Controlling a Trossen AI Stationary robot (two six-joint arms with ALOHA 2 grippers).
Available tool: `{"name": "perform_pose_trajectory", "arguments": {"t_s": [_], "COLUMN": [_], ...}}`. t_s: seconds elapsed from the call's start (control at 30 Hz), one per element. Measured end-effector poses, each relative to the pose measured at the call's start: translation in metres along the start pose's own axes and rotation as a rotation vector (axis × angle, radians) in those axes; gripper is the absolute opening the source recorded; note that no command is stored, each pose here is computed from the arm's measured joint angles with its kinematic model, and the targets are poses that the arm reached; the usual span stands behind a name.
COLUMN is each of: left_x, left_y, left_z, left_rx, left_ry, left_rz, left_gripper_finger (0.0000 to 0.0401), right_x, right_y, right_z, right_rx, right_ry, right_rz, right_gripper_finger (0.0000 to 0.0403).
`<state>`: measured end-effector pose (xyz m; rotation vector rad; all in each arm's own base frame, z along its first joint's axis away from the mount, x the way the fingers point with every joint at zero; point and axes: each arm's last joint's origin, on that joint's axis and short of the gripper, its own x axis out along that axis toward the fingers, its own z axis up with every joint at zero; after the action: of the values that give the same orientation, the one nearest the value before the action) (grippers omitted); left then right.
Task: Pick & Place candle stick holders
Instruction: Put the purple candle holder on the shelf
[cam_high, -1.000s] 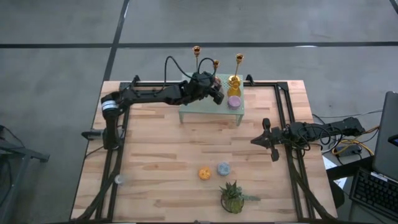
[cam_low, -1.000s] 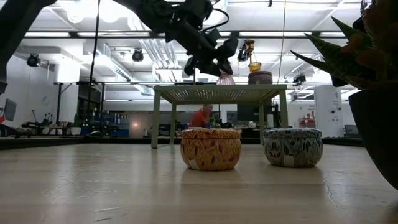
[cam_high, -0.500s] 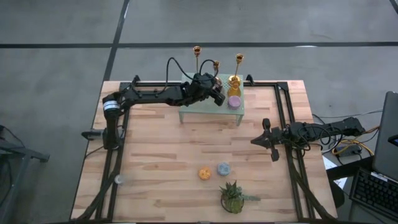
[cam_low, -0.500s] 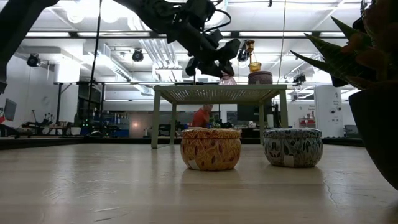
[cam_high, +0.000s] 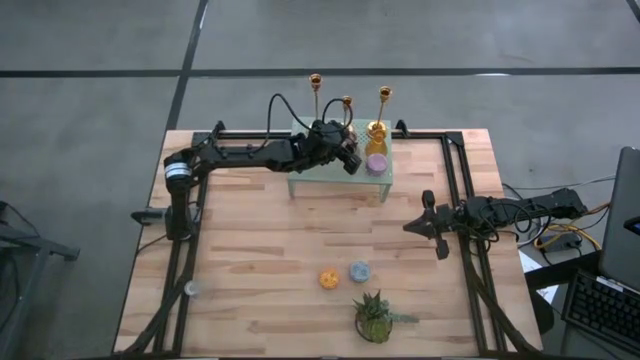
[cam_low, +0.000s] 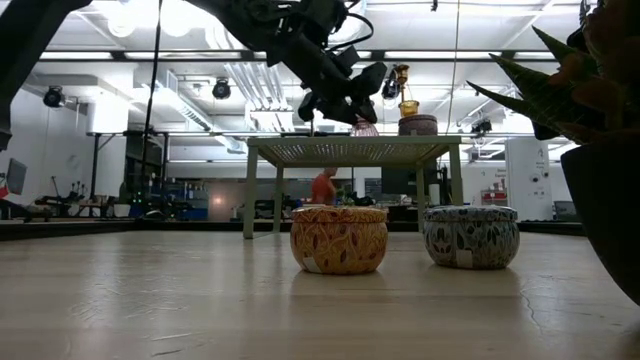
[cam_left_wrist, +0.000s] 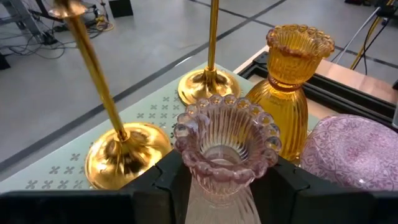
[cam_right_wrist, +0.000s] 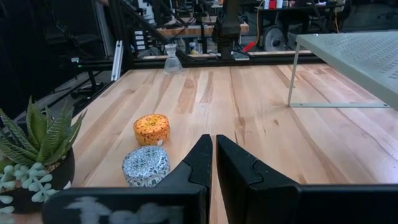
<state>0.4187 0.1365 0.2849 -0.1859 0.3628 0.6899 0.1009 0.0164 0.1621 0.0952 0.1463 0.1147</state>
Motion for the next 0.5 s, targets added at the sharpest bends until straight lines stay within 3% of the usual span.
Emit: {"name": "perform_pose_trajectory", "arguments": {"t_s": [0.3,0.5], "left_x": [0.0001,0.0001], "left_y": [0.0002,0.0007], "left_z": [-0.0007,-0.0020], "left_rx": [0.001,0.008], "left_ry": [0.004,0.014], "left_rz": [0.004,0.015], "left_gripper_finger": [0.0146,0.0170], "right_x": [0.0000,0.0000], "right_y": [0.0000,0.0000], "right_z": [0.0001,0.0000], "right_rx": [0.000,0.000], "right_ry": [-0.001,-0.001], "right_rz": [0.000,0.000], "right_gripper_finger": [0.0018,0.0018]}}
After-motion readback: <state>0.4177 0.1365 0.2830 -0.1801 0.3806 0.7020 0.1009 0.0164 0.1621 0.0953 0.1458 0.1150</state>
